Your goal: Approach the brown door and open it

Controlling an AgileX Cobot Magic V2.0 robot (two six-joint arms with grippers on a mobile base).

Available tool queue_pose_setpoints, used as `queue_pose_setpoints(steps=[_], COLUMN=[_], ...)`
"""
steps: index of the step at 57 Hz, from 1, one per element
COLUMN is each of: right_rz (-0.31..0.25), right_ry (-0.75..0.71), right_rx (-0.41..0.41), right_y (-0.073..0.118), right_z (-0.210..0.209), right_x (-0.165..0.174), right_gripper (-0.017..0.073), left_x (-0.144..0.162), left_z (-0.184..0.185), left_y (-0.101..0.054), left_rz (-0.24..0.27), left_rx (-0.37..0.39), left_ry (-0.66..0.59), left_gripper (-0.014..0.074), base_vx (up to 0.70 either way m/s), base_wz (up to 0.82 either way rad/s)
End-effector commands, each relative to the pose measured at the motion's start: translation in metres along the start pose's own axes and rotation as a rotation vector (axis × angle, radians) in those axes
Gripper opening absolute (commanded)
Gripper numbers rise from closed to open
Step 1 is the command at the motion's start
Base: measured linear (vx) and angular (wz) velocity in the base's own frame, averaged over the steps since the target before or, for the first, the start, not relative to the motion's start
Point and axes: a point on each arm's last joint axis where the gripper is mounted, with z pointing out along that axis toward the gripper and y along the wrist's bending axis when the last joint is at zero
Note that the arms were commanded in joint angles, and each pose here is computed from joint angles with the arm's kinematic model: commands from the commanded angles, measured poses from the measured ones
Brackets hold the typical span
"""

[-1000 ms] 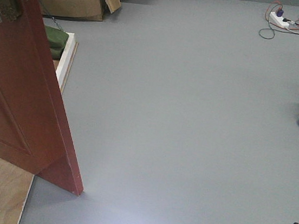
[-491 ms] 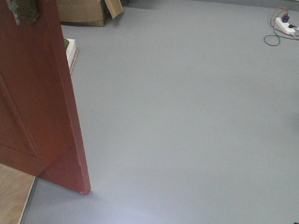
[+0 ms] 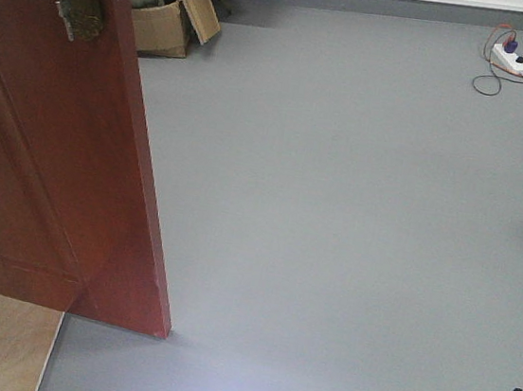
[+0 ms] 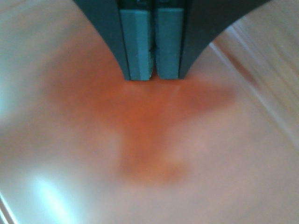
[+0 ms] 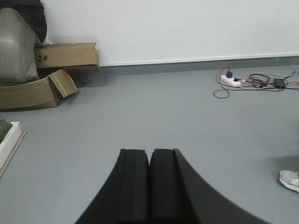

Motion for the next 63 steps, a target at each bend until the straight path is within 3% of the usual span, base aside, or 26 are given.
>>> queue_pose_setpoints(steps=[1,63], right_rz=[-0.006,-0.006], right_ry=[-0.087,-0.087], right_rx=[0.002,0.002], right_y=[-0.0003,-0.0003], right_z=[-0.0006,-0.0006], right_x=[-0.0062,-0.0062], right_gripper=[0.0,0.0], left_x=[-0.0069,-0.0069], left_z=[-0.0135,-0.0135], left_y=[-0.0273,-0.0273], left_rz=[-0.006,-0.006], left_rx=[0.073,0.073], left_ry=[-0.06,-0.06], left_gripper=[-0.0003,-0.0003], base_vx=[0.17,0.11], base_wz=[0.03,0.02])
